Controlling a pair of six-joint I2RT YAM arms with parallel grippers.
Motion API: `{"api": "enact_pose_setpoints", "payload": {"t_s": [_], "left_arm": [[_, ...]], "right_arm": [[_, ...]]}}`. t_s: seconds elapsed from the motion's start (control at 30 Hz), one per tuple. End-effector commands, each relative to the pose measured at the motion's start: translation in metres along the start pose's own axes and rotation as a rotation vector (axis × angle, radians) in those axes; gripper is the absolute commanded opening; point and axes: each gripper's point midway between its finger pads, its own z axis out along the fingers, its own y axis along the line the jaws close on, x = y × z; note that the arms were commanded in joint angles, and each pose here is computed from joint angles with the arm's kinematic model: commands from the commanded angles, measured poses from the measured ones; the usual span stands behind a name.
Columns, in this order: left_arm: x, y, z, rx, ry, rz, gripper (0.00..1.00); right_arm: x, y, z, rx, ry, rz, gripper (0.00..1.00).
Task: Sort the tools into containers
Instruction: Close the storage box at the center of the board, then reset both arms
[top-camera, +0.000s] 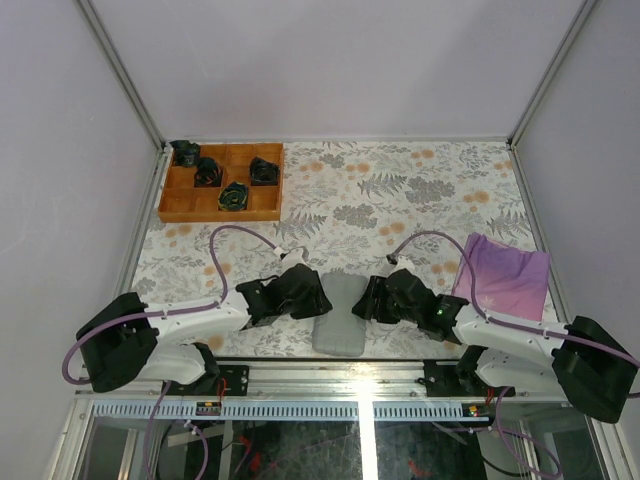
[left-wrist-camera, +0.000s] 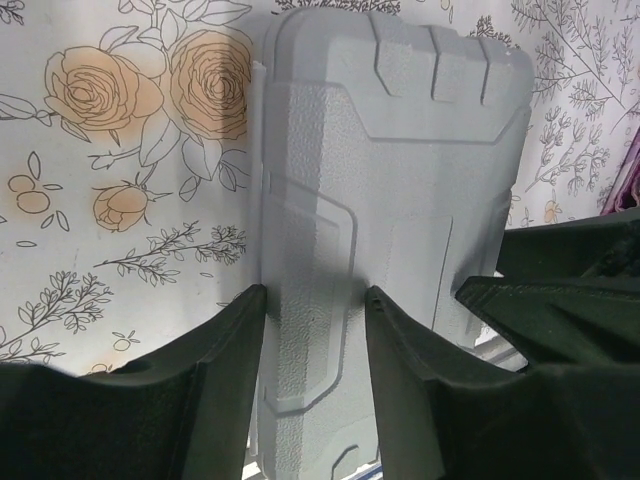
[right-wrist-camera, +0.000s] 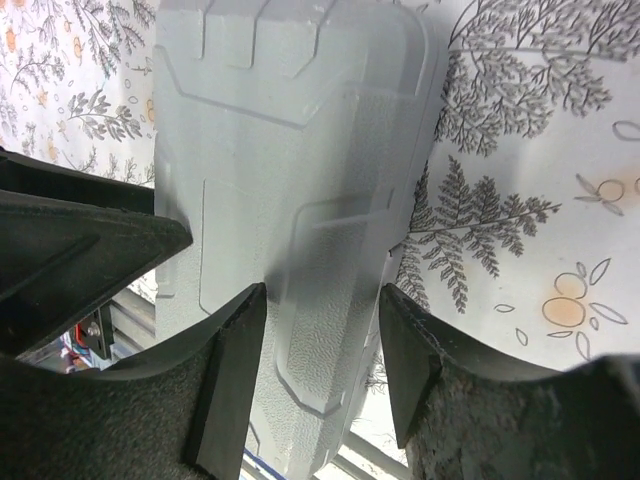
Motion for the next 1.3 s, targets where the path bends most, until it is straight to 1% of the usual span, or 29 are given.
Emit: {"api": "enact_pose_setpoints", "payload": {"t_s": [0.0, 0.1, 0.2, 0.27, 0.4, 0.5, 0.6, 0.67, 0.7, 0.8, 0.9, 1.07, 1.27], "left_arm": [[0.005, 0.029, 0.005, -0.114, 0.032, -0.002, 0.38], [-0.016, 0.029, -0.001, -0.119, -0.019, -0.034, 0.42], [-0.042, 0.028, -0.017, -0.139, -0.097, -0.028, 0.51], [-0.063, 0.025, -0.035, -0.156, -0.171, -0.011, 0.58], [-0.107, 0.012, -0.083, -0.148, -0.337, 0.021, 0.72], [-0.135, 0.0, -0.125, -0.103, -0.457, 0.046, 0.79], [-0.156, -0.009, -0.167, -0.045, -0.564, 0.069, 0.89], [-0.165, -0.012, -0.196, -0.009, -0.627, 0.079, 0.98], [-0.168, -0.01, -0.206, -0.002, -0.649, 0.08, 1.0], [-0.17, 0.003, -0.226, -0.013, -0.703, 0.073, 1.0], [-0.165, 0.021, -0.233, -0.036, -0.723, 0.054, 1.0], [-0.154, 0.043, -0.231, -0.06, -0.727, 0.007, 1.0], [-0.148, 0.055, -0.227, -0.095, -0.724, 0.008, 1.0]], "right_arm": [[-0.029, 0.007, -0.003, 0.032, -0.066, -0.081, 0.56], [-0.047, 0.004, -0.011, 0.078, -0.115, -0.119, 0.59], [-0.067, 0.001, -0.029, 0.138, -0.177, -0.186, 0.63], [-0.083, 0.005, -0.044, 0.154, -0.236, -0.231, 0.66], [-0.114, 0.019, -0.086, 0.158, -0.352, -0.318, 0.8], [-0.136, 0.027, -0.122, 0.166, -0.444, -0.363, 0.87], [-0.153, 0.029, -0.157, 0.184, -0.532, -0.389, 0.95], [-0.161, 0.024, -0.178, 0.201, -0.595, -0.382, 1.0], [-0.163, 0.021, -0.186, 0.206, -0.619, -0.373, 0.99], [-0.162, 0.01, -0.201, 0.202, -0.676, -0.347, 0.99], [-0.156, -0.001, -0.206, 0.173, -0.717, -0.31, 0.99], [-0.146, -0.023, -0.204, 0.195, -0.74, -0.228, 0.99], [-0.147, -0.028, -0.208, 0.187, -0.773, -0.211, 0.99]]}}
